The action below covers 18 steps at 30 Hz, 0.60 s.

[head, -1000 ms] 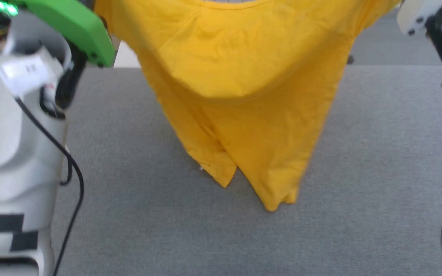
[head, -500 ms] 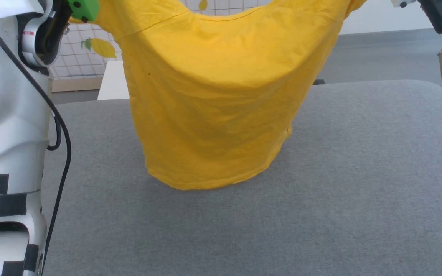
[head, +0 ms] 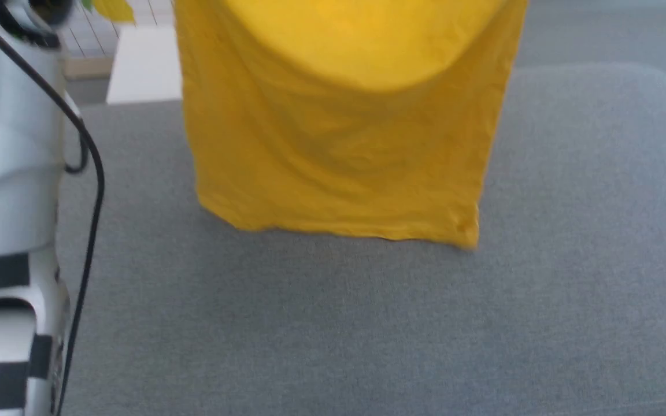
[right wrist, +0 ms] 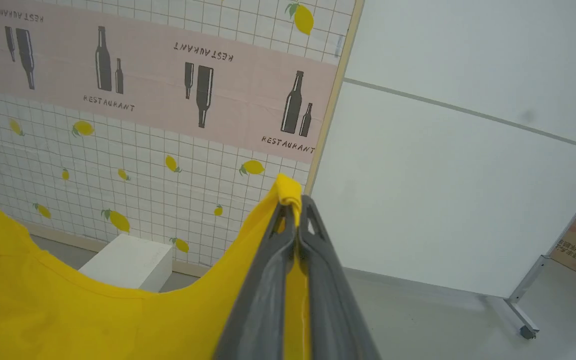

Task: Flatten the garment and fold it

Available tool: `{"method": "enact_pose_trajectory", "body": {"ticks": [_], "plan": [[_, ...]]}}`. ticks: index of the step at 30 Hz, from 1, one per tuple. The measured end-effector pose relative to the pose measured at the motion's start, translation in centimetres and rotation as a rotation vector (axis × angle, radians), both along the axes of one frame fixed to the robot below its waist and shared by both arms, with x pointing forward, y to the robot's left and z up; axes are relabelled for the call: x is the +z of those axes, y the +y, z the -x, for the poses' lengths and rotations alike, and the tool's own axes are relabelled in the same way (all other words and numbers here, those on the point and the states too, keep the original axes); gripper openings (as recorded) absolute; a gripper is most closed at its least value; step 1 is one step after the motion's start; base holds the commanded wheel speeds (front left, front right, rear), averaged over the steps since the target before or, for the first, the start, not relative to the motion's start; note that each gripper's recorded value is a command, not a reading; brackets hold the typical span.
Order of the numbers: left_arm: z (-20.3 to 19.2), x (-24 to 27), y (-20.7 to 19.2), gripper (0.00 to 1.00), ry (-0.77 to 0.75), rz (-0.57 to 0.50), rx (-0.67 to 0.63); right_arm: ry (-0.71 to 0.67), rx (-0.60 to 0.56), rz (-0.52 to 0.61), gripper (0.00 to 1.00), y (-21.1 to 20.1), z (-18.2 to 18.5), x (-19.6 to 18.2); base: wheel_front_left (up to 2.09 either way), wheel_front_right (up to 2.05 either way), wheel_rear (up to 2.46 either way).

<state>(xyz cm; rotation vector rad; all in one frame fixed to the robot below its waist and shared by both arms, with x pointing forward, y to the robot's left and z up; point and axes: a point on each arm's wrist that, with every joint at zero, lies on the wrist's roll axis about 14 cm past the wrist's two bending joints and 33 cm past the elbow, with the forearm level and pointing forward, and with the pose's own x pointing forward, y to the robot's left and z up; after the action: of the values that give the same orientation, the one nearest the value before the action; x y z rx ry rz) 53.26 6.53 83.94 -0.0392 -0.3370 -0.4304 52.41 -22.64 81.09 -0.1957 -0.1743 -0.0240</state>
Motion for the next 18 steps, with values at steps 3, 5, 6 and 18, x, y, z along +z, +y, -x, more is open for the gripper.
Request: {"method": "enact_pose_trajectory", "body": {"ticks": [3, 5, 6, 18], "plan": [[-1.9, 1.1, 0.2, 0.0, -0.058, 0.041, 0.015, -0.025, -0.012, 0.046, 0.0, 0.1, -1.8, 0.4, 0.0, 0.0, 0.0], [-3.2, 1.6, 0.5, 0.0, -0.104, 0.064, 0.034, -0.046, -0.027, 0.081, 0.0, 0.0, -3.1, 0.5, 0.0, 0.0, 0.0], [-4.1, 1.8, 0.7, 0.0, -0.129, 0.078, 0.051, -0.062, -0.032, 0.092, 0.0, -0.1, -3.8, 0.6, 0.0, 0.0, 0.0], [-11.3, 1.0, 1.6, 0.0, -0.361, 0.272, 0.098, -0.285, -0.07, 0.422, 0.0, 1.0, -10.9, 1.3, 0.0, 0.0, 0.0]]}}
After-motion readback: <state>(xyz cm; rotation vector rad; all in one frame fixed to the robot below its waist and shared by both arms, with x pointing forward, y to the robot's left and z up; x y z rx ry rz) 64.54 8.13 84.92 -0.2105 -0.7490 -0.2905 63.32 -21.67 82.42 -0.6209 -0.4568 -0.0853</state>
